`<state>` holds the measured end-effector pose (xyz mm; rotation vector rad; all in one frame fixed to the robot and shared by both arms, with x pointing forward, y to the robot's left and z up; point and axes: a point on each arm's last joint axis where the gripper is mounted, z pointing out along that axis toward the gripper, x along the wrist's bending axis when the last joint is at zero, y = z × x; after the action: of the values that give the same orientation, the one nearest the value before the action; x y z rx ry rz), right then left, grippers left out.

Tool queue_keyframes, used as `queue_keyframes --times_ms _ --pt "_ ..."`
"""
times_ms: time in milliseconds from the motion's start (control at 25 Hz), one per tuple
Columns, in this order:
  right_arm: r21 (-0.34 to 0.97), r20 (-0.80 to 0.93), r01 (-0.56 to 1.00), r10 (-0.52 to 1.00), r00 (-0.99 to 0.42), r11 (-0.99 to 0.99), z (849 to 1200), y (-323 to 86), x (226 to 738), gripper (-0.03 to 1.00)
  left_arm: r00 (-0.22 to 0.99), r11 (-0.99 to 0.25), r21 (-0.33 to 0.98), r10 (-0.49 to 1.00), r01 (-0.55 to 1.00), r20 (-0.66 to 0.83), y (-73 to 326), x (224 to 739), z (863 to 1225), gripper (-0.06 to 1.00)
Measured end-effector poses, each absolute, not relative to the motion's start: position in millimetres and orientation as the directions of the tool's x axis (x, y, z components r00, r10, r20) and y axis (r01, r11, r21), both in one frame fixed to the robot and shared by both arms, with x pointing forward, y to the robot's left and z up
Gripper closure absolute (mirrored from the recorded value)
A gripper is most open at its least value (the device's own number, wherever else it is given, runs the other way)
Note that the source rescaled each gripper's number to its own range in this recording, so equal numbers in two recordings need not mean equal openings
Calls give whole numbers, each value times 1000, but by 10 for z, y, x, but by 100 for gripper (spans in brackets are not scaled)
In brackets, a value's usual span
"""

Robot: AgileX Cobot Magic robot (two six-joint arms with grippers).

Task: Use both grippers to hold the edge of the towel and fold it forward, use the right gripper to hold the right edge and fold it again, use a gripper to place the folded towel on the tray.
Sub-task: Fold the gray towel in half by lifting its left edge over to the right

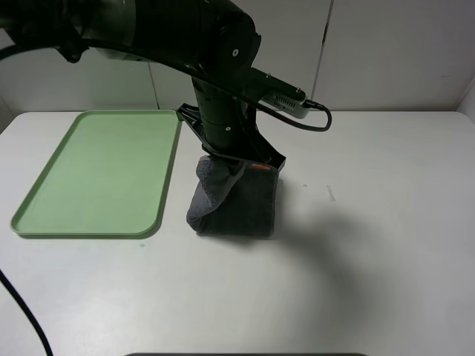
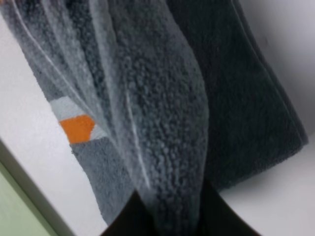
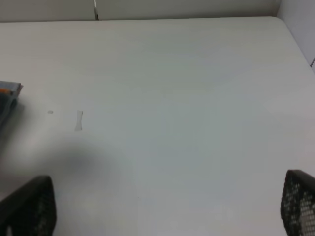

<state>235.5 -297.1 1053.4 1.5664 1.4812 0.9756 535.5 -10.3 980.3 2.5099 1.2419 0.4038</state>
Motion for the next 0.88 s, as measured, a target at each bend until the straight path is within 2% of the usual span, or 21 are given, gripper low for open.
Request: queue_keyframes --times_ms 80,160,400,480,600,880 --pt "906 30 422 999 37 -43 10534 -2971 2355 -3 585 -576 396 803 715 112 -104 5355 9803 82" --pt "906 30 422 999 37 -43 10534 -2971 2355 -3 585 -576 395 803 716 112 -103 5355 9803 73" --pt "906 30 422 999 37 -43 10534 -2971 2355 -3 601 -595 392 790 702 121 -103 5354 9803 21" --pt "906 30 422 999 37 -43 10534 -2971 2355 -3 603 -597 392 788 700 122 -103 5354 9803 10" --pt "906 30 422 999 37 -43 10534 -2971 2355 -3 604 -597 392 788 700 122 -103 5354 9803 4" --pt "906 30 422 999 37 -43 10534 -2971 2355 -3 606 -596 404 787 694 119 -114 5360 9807 1"
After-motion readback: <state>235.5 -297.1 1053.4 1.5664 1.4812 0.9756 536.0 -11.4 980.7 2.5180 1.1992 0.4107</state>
